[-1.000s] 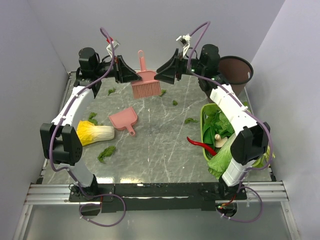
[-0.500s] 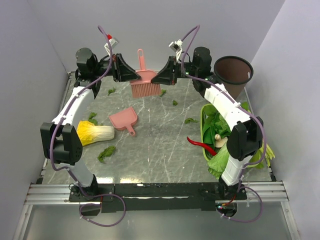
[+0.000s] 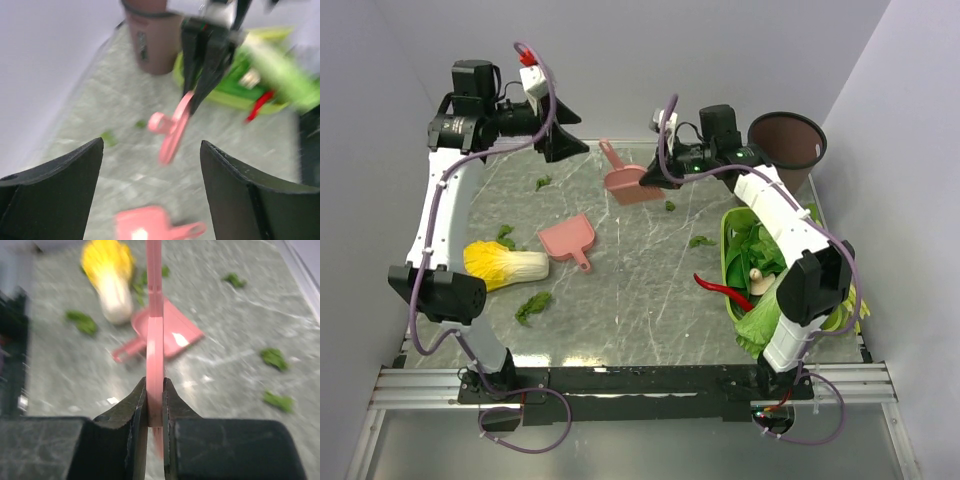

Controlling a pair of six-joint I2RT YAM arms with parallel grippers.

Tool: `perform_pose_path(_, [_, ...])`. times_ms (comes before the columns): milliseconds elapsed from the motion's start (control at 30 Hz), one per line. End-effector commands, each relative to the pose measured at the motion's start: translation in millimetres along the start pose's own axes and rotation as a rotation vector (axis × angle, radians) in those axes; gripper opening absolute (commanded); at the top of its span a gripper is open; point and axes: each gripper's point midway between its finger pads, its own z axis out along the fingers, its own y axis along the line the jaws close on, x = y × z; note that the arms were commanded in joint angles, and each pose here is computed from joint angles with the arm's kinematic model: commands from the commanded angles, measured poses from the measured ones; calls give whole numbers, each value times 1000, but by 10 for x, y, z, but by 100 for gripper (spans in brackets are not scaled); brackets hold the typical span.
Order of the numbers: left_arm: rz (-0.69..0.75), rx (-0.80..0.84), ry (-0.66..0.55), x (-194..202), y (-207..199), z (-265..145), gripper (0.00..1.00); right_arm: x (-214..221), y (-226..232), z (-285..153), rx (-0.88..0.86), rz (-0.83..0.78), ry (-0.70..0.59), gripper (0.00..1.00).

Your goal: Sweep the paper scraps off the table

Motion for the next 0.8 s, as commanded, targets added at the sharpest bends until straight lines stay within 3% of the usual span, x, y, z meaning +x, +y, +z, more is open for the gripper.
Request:
perform_pose_path(0, [265, 32, 271, 549, -160, -93, 82, -134, 84, -294, 77, -320, 84, 0])
perform_pose_path(133, [417, 139, 436, 986, -438, -50, 78, -130, 158, -238, 60, -400, 124, 0])
perform_pose_path(233, [467, 149, 461, 1152, -572, -5, 76, -106, 233, -175, 42, -481, 168, 0])
perform_pose_path(300, [533, 115, 426, 1065, -568, 51, 76, -54, 271, -140, 29, -518, 192, 0])
perform_pose_path(400, [518, 111, 401, 1066, -596, 93, 74, -18, 338, -98, 15, -531, 202, 0])
perform_pose_path(767, [424, 121, 299, 897, -747, 160, 55, -10, 383, -22, -25, -515, 178, 0])
